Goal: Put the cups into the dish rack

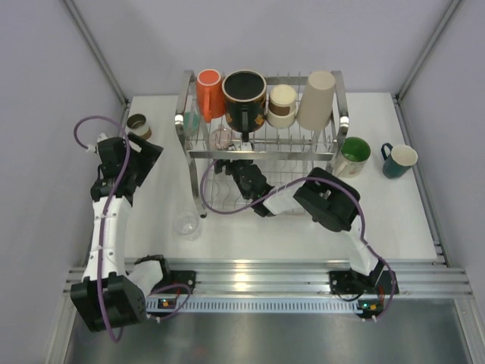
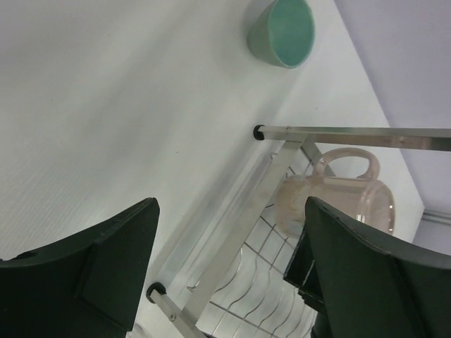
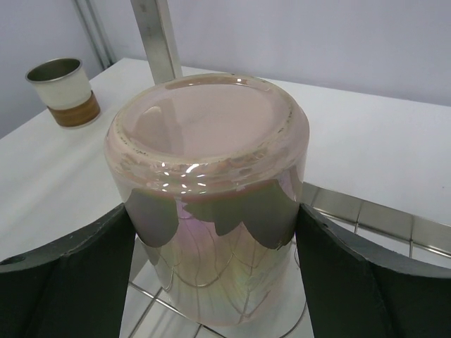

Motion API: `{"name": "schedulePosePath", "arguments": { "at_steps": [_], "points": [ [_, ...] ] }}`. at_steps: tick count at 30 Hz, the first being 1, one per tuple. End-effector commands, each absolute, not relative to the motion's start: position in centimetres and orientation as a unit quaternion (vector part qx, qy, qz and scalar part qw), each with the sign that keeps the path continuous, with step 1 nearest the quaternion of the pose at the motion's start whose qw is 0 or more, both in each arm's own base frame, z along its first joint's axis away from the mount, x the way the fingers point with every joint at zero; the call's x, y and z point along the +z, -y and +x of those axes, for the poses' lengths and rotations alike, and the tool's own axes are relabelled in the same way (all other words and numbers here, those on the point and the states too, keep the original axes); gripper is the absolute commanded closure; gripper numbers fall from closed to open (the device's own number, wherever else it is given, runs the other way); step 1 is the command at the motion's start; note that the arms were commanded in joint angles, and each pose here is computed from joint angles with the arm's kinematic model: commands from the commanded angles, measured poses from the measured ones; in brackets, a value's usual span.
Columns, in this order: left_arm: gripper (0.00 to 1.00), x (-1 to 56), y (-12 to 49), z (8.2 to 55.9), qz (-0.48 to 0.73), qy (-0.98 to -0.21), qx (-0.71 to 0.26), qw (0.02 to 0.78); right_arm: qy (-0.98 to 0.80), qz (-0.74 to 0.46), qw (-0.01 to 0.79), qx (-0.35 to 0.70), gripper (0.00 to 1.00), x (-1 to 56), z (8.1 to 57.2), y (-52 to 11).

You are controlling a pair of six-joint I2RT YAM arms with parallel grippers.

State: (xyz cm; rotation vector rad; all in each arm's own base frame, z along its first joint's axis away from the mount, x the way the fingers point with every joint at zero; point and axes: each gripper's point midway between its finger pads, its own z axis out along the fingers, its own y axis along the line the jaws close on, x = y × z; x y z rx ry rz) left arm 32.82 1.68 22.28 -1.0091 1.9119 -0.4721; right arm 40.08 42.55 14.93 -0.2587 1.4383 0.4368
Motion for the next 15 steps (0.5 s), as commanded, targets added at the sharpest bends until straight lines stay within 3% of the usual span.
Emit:
{"name": "schedulePosePath", "arguments": {
  "at_steps": [1, 6, 15],
  "points": [
    [0.1, 21.0, -2.6, 32.0, -0.406, -0.778, -0.16, 0.453, -0.571, -0.051, 0.78, 0.251, 0.36, 23.1, 41.3, -41.7],
    [0.11, 19.5, -3.8, 30.0, -0.428, -0.778, -0.118, 0.444, -0.577, -0.057, 0.775, 0.251, 0.1, 23.2, 41.3, -41.8],
    [0.12, 18.5, -2.9, 27.7, -0.442, -0.776, -0.127, 0.431, -0.586, -0.071, 0.765, 0.257, 0.01, 23.3, 41.2, -42.3]
  ]
}}
